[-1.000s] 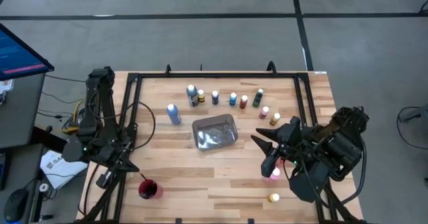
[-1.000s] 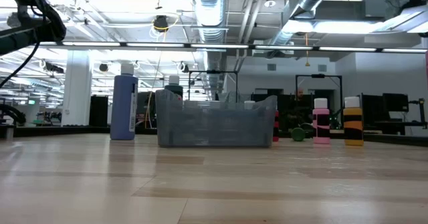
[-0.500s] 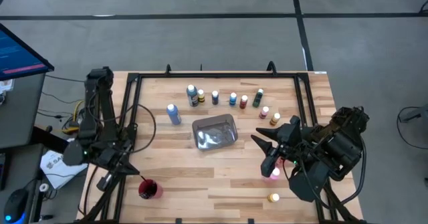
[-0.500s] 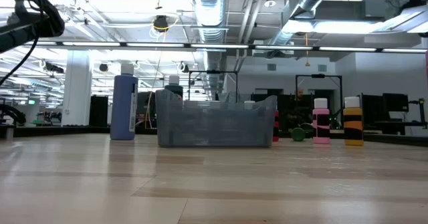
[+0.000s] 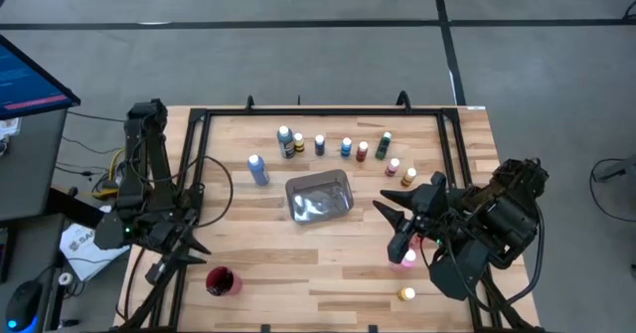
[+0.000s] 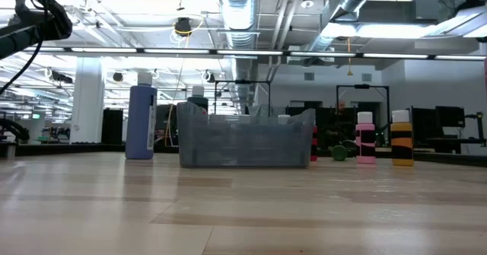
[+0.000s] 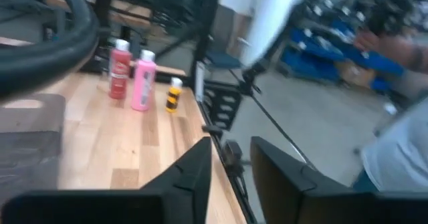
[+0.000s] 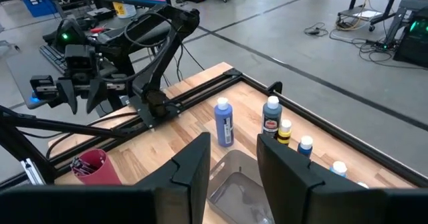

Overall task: Pick & Place Paint Supplies
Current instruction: Put the large purple paint bottle into the black bin

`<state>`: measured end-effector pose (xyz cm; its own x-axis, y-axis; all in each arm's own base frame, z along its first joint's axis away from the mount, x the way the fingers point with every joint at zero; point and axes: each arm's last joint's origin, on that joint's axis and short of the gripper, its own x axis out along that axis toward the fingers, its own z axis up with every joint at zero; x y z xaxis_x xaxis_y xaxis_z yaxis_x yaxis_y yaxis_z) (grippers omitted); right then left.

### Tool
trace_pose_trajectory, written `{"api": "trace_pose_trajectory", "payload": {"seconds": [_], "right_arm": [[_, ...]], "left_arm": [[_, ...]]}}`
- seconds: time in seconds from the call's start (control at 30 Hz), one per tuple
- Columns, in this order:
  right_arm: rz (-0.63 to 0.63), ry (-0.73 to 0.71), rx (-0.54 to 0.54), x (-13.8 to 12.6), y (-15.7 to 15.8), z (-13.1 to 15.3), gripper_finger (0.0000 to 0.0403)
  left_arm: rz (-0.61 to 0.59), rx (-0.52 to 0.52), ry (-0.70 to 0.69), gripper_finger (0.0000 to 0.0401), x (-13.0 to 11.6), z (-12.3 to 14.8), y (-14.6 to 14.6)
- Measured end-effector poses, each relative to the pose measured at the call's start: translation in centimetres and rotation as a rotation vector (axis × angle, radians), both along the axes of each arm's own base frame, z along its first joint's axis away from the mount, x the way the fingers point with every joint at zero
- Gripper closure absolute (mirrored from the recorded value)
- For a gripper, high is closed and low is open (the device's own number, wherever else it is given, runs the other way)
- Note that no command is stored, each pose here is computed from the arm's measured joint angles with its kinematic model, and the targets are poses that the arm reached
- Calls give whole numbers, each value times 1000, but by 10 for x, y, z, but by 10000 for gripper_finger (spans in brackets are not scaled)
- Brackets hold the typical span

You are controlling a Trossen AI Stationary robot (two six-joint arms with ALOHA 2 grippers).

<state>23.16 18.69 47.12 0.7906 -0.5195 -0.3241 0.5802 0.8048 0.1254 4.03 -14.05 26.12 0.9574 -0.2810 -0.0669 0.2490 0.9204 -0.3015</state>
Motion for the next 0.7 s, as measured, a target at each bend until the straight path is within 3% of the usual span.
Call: {"api": "trace_pose_trajectory", "payload": {"seconds": [0.17, 0.4, 0.57, 0.7], "right_arm": [[-4, 8, -12, 2, -2, 0, 284], [-38, 36, -51, 11, -14, 0, 284], [-7, 148, -200, 15, -26, 3, 284], [84, 235, -245, -2, -50, 20, 286]], "left_arm": [[150, -68, -35, 264, 8, 20, 6], [353, -97, -91, 243, 26, 75, 30], [373, -83, -159, 242, 30, 113, 55], [430, -64, -199, 242, 25, 130, 77]]}}
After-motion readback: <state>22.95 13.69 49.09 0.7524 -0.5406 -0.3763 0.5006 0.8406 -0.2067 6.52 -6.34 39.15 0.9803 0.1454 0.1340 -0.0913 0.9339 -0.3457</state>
